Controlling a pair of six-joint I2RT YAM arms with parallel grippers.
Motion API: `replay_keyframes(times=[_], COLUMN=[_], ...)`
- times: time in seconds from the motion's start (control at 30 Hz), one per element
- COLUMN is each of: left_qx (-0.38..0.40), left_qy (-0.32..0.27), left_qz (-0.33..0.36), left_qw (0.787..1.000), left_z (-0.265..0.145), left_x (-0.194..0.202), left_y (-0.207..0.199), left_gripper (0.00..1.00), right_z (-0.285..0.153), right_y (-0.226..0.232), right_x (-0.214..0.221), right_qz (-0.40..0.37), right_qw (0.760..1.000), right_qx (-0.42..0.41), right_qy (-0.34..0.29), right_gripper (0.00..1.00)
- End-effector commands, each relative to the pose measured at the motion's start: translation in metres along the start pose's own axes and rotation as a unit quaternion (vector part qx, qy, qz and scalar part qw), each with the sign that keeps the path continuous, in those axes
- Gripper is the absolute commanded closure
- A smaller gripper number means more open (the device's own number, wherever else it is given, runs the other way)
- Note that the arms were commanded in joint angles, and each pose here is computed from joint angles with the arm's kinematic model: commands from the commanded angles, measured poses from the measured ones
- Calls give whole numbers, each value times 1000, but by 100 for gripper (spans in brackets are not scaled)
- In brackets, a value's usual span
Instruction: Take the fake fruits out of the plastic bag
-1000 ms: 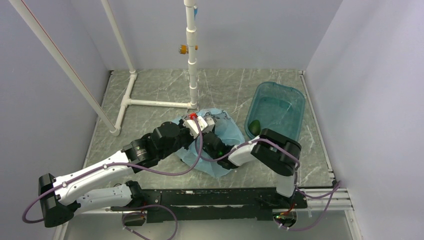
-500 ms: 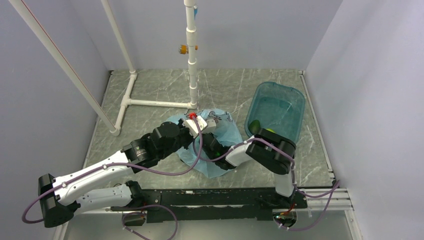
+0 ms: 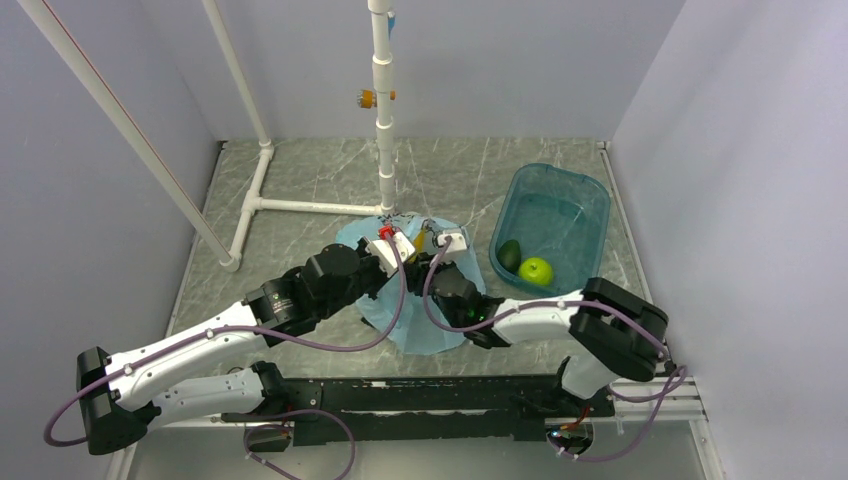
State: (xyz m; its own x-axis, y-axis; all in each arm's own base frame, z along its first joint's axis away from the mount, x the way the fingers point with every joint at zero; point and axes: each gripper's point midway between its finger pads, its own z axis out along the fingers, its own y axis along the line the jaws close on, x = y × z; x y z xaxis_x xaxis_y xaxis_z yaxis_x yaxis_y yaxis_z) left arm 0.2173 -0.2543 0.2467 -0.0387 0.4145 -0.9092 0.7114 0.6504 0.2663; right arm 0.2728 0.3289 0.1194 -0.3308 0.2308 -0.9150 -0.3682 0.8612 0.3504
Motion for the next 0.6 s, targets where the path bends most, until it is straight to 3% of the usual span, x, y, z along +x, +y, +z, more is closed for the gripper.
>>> replay_keyframes(times=[0.0,0.57], left_qx=[-9,-49], left_qy=[-32,-9], left_qz=[-2,-3], left_qw=[999,999], left_z=[-5,-1], left_x=[-18,-12], left_y=[5,17], left_gripper=[100,100], right_z=[-16,-104], right_y=[-6,13], right_x=[-3,-8], right_qz=[-12,-14], right_qw=[1000,987], right_qx=[-9,-151], right_qy=[1,53], right_gripper=[81,91])
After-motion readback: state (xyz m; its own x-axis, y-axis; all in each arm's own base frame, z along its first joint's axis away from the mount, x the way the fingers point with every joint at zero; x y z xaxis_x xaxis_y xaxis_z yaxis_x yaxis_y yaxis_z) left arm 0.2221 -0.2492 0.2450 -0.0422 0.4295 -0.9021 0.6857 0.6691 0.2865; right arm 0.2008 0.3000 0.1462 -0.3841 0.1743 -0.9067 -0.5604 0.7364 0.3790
